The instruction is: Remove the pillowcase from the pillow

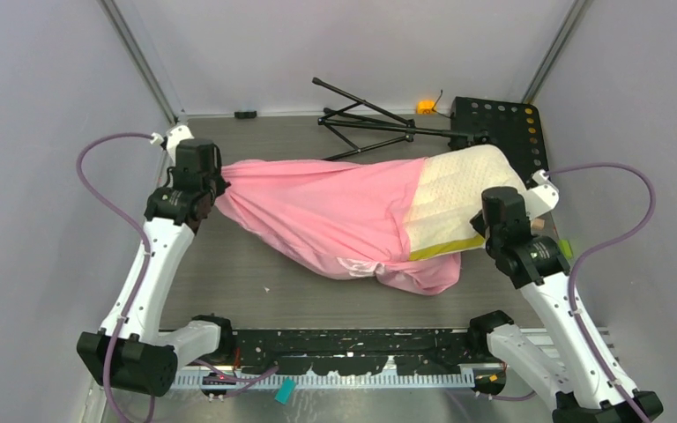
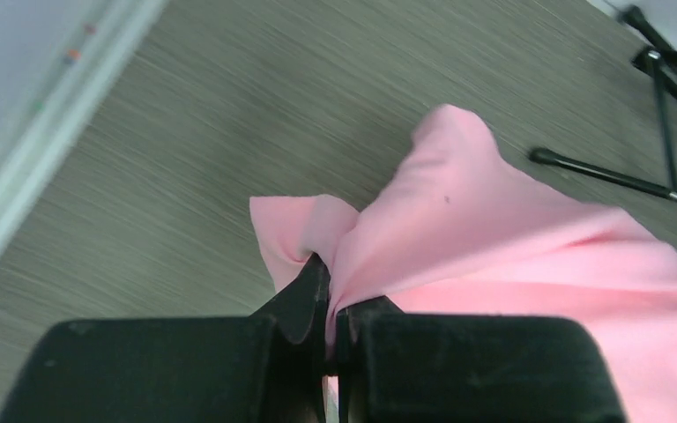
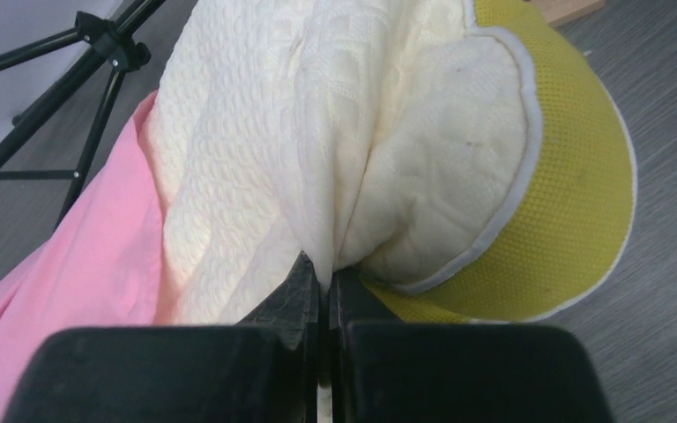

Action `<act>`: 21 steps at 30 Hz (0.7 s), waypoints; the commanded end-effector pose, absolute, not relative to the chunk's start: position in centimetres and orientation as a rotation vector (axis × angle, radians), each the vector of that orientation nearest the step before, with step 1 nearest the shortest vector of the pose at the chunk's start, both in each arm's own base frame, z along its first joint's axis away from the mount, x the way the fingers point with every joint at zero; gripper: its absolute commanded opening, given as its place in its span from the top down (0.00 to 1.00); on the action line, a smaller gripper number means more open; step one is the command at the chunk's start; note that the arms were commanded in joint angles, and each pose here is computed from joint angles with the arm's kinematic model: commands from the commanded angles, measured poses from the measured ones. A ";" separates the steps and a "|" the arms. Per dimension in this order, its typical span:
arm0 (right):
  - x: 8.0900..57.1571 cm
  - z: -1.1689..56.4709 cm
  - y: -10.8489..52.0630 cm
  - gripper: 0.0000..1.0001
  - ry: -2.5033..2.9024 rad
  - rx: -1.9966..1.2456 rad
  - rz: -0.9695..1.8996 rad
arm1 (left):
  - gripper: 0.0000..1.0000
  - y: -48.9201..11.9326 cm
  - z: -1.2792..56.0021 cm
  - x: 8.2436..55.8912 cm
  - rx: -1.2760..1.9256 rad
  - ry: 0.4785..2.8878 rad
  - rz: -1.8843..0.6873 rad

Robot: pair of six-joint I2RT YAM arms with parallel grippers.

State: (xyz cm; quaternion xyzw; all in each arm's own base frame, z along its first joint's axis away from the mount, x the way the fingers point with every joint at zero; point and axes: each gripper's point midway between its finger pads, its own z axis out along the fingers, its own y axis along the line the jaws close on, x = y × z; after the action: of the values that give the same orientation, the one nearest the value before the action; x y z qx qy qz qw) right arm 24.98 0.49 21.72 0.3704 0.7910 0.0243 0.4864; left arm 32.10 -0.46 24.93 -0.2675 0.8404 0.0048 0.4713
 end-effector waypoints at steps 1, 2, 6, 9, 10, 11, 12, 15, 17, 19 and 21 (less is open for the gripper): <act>24.1 27.0 -3.6 1.00 1.641 0.996 -0.043 | 1.00 6.1 30.9 31.2 -0.616 1.888 0.439; 23.7 27.3 -4.1 1.00 1.620 1.005 -0.056 | 1.00 6.8 32.2 31.0 -0.616 1.853 0.482; 22.2 28.0 -5.6 1.00 1.546 1.041 -0.102 | 1.00 8.5 34.7 31.0 -0.608 1.793 0.623; 21.7 28.2 -6.0 1.00 1.522 1.050 -0.104 | 1.00 9.6 35.8 31.4 -0.600 1.784 0.714; 21.7 28.2 -6.0 1.00 1.522 1.048 -0.103 | 1.00 9.8 36.0 31.6 -0.601 1.784 0.729; 21.7 28.2 -5.9 1.00 1.525 1.046 -0.101 | 1.00 9.9 36.2 31.8 -0.599 1.786 0.736; 21.8 28.1 -5.9 1.00 1.529 1.044 -0.100 | 1.00 10.0 36.3 32.0 -0.600 1.787 0.737; 21.8 27.9 -5.8 1.00 1.533 1.043 -0.102 | 1.00 10.5 36.6 32.3 -0.616 1.782 0.746; 21.5 28.2 -6.1 1.00 1.522 1.047 -0.112 | 1.00 11.2 37.0 32.2 -0.637 1.764 0.752; 21.2 28.5 -6.5 1.00 1.504 1.055 -0.127 | 1.00 12.0 37.7 31.8 -0.675 1.737 0.757; 20.7 29.0 -7.0 1.00 1.480 1.067 -0.147 | 1.00 12.8 38.6 31.3 -0.728 1.697 0.760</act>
State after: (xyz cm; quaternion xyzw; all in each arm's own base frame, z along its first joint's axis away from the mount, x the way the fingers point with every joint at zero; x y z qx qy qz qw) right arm 22.18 -2.62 24.76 0.4010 0.7351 0.0013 0.5467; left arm 33.64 8.14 32.11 -0.2126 0.8032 0.2568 0.4938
